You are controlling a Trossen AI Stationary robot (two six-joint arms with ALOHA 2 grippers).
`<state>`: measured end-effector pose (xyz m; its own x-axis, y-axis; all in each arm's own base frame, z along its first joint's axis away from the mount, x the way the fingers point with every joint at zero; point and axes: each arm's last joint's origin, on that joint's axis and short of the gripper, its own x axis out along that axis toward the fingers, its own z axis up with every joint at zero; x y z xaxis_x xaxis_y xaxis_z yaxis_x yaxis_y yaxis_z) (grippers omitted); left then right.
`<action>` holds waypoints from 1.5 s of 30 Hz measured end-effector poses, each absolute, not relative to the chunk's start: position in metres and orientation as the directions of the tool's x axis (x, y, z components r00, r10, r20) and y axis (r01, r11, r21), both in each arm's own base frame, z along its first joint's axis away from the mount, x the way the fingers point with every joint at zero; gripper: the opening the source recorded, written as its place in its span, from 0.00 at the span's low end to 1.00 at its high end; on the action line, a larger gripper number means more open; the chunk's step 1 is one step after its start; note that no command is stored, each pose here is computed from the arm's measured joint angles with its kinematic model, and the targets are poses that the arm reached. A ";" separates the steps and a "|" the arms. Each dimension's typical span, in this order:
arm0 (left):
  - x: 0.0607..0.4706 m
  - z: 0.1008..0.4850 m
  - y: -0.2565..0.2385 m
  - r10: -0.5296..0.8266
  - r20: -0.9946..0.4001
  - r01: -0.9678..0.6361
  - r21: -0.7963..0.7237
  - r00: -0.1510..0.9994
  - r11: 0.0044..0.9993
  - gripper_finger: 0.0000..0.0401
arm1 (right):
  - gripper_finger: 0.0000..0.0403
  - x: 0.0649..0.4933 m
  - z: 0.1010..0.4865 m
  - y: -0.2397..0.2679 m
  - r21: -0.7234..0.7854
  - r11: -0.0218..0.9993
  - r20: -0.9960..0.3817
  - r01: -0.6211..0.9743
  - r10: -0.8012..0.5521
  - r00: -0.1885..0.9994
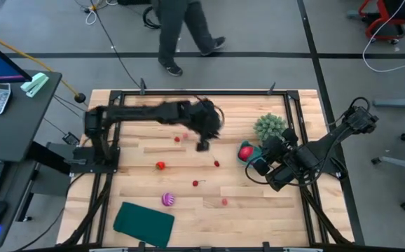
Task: Pick and placing Produce into tupperware
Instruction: Put the cherry into the green bin
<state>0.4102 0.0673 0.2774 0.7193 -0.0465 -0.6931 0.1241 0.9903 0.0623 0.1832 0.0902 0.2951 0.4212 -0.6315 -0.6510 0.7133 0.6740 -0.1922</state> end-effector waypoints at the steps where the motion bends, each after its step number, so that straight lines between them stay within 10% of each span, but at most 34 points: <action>1: 0.399 0.286 0.074 -0.035 -0.712 0.105 0.055 0.701 0.993 0.16 | 0.27 0.183 0.295 0.090 -0.188 0.674 -0.651 0.714 -0.630 0.424; 10: 0.307 0.324 0.108 -0.004 -0.878 -0.102 -0.059 0.479 0.993 0.09 | 0.27 0.186 0.295 0.092 -0.152 0.678 -0.649 0.720 -0.617 0.444; 18: 0.277 0.260 0.090 -0.081 -0.955 -0.124 -0.120 0.286 0.985 0.16 | 0.27 0.188 0.296 0.093 -0.126 0.679 -0.647 0.723 -0.608 0.459; 27: 0.282 0.179 0.056 -0.087 -0.907 -0.103 -0.141 0.412 0.985 0.27 | 0.27 0.198 0.298 0.095 -0.034 0.667 -0.590 0.744 -0.614 0.524; 45: 0.287 0.178 0.042 -0.098 -0.891 -0.103 -0.159 0.443 0.982 0.24 | 0.31 0.267 0.231 0.010 0.123 0.892 -0.622 0.435 -0.273 0.734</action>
<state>0.2867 0.0424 0.1781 0.4434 -0.0981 -0.8910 -0.1028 0.9819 -0.1593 0.2674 0.0096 0.2314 0.7343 -0.2729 -0.6216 0.4353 0.8919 0.1226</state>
